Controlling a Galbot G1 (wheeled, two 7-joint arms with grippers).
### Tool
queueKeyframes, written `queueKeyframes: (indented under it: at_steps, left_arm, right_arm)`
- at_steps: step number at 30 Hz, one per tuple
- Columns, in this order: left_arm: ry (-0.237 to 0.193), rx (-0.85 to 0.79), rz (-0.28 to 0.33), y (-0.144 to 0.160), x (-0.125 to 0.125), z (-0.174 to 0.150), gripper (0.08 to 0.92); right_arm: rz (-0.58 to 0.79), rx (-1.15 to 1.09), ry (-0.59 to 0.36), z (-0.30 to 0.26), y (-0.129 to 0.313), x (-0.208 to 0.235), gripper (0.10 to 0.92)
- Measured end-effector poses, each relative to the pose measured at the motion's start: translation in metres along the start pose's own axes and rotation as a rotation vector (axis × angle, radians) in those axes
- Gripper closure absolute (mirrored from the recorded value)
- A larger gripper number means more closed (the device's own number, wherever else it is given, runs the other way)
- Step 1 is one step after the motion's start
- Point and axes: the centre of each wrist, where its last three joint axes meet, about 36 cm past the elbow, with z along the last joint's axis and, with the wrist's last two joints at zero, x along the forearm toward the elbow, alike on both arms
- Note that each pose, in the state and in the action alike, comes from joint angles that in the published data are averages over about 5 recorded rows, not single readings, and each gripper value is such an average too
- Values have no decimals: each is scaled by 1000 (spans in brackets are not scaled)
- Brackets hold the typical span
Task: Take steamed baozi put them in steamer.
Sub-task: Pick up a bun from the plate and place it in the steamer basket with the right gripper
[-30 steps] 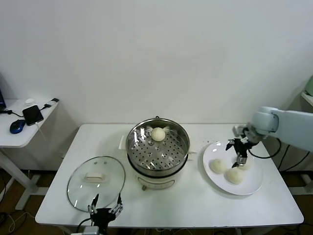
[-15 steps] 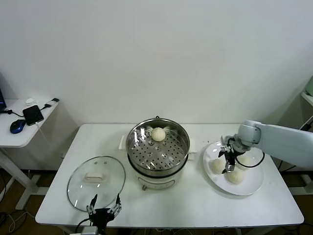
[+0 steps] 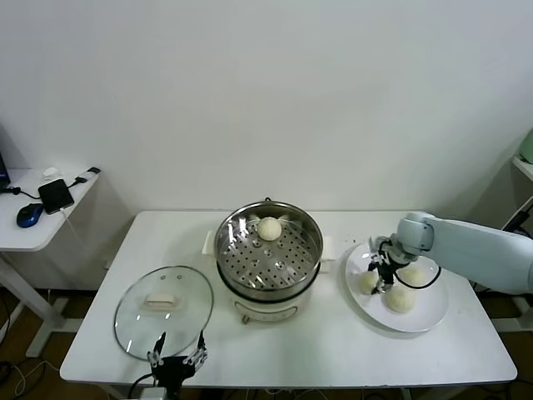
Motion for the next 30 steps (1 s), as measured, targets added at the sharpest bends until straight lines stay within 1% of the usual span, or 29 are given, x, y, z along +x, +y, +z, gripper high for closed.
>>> queueKeyframes:
  at_steps: [4,9,14,17,20,23,26,30]
  left_arm:
    - [-1,-1,5,-2,3,-1,177]
    - [-5,-3,10,-4,5,-4,177]
    - [-12,-6,14,-3,7,-7,177]
    - [-20,-7,16,-2,8,-10,177]
    - [-29,-7,16,-1,8,-14,177]
    - [-35,-2,11,0,9,-17,177]
    - [-39,4,5,1,10,-20,177]
    - [-44,7,-1,3,12,-23,177]
  right_arm:
    - [9,26,-12,-8,-15,38,369]
    - [47,47,-45,-30,-41,114,369]
    - [105,70,-126,-81,-52,195,369]
    - [117,88,-183,-122,-45,224,369]
    - [113,105,-228,-166,-32,238,369]
    - [101,121,-248,-205,-19,239,369]
    - [86,136,-248,-239,-7,228,369]
    - [66,151,-229,-273,3,202,369]
